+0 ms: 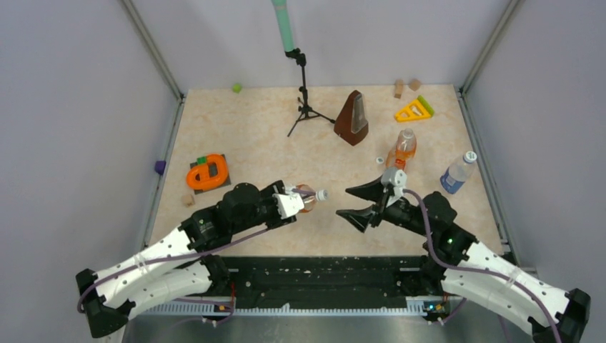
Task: Unscrew the bottle caps
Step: Unscrew the bottle cap from the plastic bottle.
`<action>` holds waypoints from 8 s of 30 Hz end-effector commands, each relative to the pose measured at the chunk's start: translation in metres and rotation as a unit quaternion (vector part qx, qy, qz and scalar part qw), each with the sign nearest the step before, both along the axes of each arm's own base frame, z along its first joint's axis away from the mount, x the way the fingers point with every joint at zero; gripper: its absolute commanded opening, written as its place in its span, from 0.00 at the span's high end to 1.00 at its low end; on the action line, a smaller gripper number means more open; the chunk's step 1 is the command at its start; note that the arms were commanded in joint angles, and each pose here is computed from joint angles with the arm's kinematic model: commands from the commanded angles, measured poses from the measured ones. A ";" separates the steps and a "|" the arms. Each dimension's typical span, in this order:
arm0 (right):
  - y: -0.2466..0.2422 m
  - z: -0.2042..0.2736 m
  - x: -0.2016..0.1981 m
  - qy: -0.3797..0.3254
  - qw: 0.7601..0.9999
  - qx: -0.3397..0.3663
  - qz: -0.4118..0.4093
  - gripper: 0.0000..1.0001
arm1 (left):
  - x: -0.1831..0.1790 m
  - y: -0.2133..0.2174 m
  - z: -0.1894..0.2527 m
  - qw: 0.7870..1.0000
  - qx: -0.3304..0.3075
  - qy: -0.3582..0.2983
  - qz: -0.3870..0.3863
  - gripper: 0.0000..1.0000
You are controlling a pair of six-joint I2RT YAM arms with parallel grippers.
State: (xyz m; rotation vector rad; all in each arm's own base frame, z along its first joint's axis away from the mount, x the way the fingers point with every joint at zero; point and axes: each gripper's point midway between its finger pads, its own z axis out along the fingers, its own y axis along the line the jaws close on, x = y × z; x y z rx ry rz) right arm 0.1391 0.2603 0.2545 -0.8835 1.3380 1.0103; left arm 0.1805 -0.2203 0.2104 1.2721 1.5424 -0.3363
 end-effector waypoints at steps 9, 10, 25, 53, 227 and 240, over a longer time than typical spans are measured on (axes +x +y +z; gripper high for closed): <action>-0.003 0.051 0.028 0.195 0.971 0.092 -0.107 0.43 | 0.039 0.013 0.043 0.982 -0.023 -0.149 0.111 1.00; 0.000 0.052 0.027 0.200 0.970 0.093 -0.100 0.43 | 0.039 0.012 0.043 0.982 -0.020 -0.151 0.111 1.00; 0.028 0.038 0.022 0.246 0.967 0.053 -0.051 0.47 | 0.041 0.019 0.042 0.975 -0.006 -0.167 0.150 1.00; 0.030 -0.003 -0.005 0.248 0.967 -0.047 0.016 0.70 | 0.043 0.026 0.035 0.972 -0.008 -0.164 0.171 1.00; 0.041 0.022 0.011 0.171 0.985 0.007 0.018 1.00 | 0.035 0.000 0.017 0.992 -0.047 -0.023 0.117 1.00; 0.029 0.008 -0.056 0.031 0.974 -0.067 0.214 1.00 | -0.014 -0.031 0.047 0.991 -0.117 0.046 -0.043 1.00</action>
